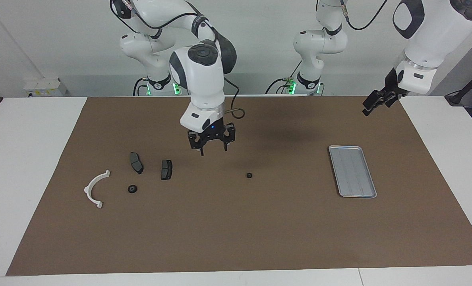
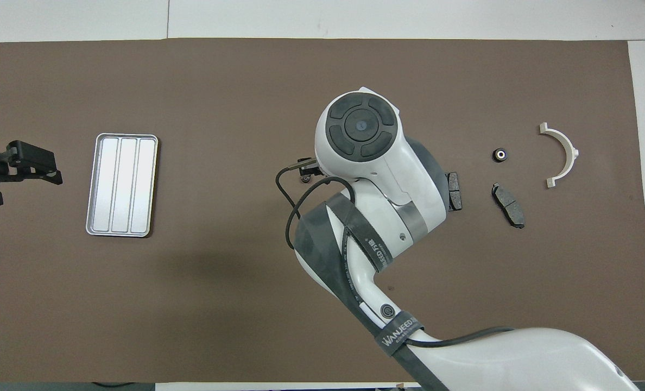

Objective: Place bearing gear from tray to pile

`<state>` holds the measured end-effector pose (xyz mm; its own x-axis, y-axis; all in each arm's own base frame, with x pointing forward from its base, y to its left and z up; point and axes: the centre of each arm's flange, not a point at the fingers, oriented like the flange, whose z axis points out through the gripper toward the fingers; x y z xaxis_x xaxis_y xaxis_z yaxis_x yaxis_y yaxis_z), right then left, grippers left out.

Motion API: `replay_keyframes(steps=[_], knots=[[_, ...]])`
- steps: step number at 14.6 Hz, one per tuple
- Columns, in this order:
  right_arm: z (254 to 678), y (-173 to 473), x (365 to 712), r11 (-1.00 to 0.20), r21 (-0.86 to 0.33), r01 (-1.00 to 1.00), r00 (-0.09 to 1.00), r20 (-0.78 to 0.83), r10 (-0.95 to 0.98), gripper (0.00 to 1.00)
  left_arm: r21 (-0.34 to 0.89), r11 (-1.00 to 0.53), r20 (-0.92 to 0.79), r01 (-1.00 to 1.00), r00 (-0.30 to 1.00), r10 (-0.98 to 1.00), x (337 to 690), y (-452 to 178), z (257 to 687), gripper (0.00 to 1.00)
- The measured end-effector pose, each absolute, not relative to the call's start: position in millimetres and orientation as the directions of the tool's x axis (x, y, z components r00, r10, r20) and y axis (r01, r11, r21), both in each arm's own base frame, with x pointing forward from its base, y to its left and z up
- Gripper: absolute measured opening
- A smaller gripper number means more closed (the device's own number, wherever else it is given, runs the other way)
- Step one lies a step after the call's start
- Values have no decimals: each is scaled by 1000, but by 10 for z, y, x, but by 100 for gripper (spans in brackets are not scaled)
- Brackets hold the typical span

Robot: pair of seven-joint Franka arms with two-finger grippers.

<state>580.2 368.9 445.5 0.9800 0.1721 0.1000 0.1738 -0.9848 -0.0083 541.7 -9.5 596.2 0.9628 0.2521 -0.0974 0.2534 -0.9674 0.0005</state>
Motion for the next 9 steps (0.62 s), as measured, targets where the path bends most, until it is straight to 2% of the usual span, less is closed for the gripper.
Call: replay_keyframes(steps=[9], knots=[[3618,4186,5804,-985,-43,166,980,120,160,80,6,-973,-79,233,970,232,5422,-161,5982,100]])
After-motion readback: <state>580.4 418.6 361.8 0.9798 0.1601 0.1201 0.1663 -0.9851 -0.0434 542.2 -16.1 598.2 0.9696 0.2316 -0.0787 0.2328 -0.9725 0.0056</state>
